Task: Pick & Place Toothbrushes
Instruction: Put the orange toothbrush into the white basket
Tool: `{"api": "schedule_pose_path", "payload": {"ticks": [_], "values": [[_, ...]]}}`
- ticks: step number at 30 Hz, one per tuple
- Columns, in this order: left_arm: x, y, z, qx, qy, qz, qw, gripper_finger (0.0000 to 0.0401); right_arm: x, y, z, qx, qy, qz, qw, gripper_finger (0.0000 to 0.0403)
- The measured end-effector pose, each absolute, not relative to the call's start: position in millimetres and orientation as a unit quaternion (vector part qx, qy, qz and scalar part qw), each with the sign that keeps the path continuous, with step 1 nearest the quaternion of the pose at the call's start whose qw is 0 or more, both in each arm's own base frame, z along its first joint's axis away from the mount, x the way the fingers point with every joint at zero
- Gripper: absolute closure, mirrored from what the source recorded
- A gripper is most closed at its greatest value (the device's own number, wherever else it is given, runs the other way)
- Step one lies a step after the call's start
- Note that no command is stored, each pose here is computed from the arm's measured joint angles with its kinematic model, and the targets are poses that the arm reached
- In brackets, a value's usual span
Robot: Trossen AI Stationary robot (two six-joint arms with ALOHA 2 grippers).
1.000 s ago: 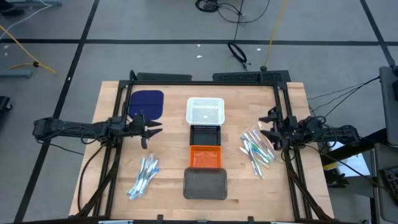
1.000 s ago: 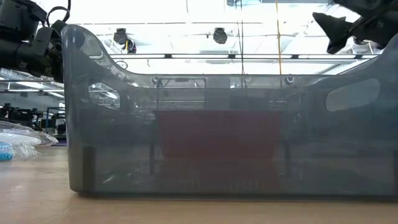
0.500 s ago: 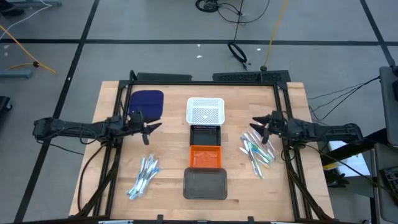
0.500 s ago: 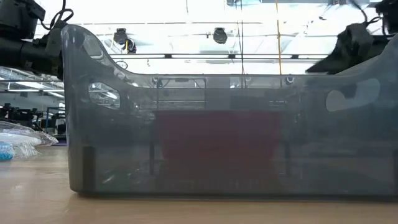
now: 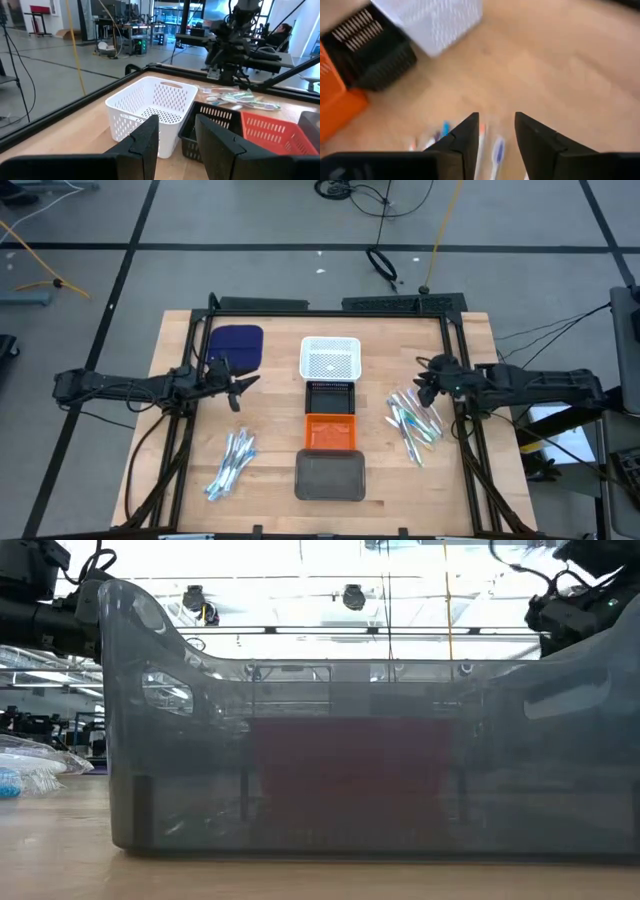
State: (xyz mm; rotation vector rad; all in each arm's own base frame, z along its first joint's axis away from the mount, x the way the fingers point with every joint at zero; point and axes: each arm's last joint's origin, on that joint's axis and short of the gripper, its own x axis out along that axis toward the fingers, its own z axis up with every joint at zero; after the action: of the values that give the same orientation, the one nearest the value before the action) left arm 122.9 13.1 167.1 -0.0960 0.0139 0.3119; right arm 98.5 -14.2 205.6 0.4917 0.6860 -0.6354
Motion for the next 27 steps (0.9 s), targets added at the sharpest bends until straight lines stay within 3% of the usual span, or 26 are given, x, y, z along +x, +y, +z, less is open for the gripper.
{"api": "schedule_pose_path", "payload": {"ticks": [8,27], "values": [[123,13,167,-0.048,0.006,0.158,0.986,0.0272,107,-21,184,0.252,0.46,-0.326,0.787,0.028],[123,13,167,-0.042,0.006,0.158,0.986,0.0272,120,-38,162,0.287,0.541,-0.358,0.704,0.0264]]}}
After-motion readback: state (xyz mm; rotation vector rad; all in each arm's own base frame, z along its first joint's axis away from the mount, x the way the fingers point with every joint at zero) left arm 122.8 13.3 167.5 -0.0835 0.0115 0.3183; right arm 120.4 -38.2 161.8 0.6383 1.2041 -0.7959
